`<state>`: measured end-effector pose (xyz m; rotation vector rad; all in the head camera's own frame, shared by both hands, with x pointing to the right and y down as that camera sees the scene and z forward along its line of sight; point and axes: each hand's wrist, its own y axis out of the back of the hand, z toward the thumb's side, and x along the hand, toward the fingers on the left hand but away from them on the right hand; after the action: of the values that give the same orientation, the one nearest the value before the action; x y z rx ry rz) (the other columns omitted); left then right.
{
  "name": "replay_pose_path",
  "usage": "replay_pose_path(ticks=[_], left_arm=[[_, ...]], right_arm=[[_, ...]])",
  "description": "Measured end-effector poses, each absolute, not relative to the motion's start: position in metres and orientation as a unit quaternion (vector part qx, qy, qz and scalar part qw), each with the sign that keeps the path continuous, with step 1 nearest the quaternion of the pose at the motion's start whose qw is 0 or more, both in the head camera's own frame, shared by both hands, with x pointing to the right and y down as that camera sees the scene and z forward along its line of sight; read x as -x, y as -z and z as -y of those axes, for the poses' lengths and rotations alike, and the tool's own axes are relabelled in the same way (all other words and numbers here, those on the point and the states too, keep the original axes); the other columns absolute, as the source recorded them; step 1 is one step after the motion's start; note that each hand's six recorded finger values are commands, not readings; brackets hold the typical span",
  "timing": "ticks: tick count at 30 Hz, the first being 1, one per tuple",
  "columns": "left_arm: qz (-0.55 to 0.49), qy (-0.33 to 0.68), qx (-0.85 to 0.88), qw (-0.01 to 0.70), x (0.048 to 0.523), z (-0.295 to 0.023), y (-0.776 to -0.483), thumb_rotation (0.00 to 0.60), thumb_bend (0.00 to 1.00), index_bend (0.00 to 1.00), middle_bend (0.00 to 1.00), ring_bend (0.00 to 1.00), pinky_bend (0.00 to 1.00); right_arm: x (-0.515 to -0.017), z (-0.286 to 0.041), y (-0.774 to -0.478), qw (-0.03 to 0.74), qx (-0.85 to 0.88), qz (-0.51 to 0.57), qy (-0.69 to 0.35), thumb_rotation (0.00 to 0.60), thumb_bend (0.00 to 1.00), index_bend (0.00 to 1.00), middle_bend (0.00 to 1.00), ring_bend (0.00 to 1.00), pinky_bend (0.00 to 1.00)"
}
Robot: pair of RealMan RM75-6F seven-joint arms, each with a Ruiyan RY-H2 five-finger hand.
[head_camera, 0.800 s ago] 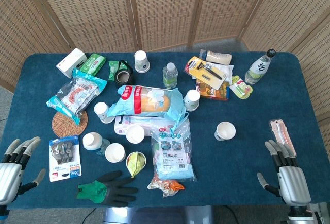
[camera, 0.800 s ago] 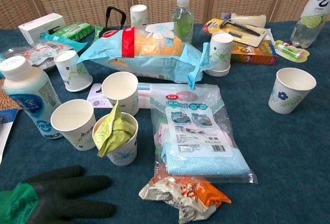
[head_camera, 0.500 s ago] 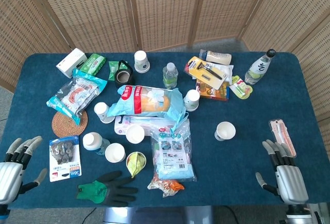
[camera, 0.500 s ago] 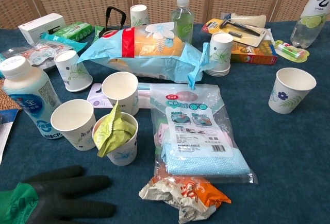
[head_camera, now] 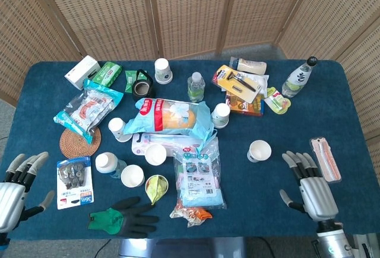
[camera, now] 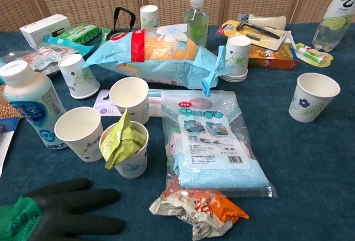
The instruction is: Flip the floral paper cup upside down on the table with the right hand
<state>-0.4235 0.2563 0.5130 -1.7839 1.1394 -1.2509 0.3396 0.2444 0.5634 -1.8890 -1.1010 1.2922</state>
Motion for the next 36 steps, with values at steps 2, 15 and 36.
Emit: replay_pose_path(ticks=[2,15,36], left_arm=[[-0.437,0.477,0.686,0.334,0.422,-0.256,-0.512,0.6,0.4,0.06,0.15,0.16,0.0],[-0.432,0.476,0.689,0.335,0.421,-0.25,-0.516,0.6,0.4,0.06,0.15,0.16,0.0],[-0.436,0.477,0.685,0.337,0.424,-0.248,-0.517,0.6,0.4,0.06,0.15,0.16,0.0]], right_arm=[[-0.333,-0.238,-0.566,0.294,0.719,0.407,-0.48,0.591,0.38,0.0,0.0,0.0,0.0],[-0.299,-0.2,-0.605,0.271,0.754,0.348,-0.487,0.598,0.38,0.0,0.01,0.0,0.0],[-0.288,-0.165,-0.655,0.247,0.756,0.299,-0.527,0.6,0.39,0.0,0.03,0.0,0.0]])
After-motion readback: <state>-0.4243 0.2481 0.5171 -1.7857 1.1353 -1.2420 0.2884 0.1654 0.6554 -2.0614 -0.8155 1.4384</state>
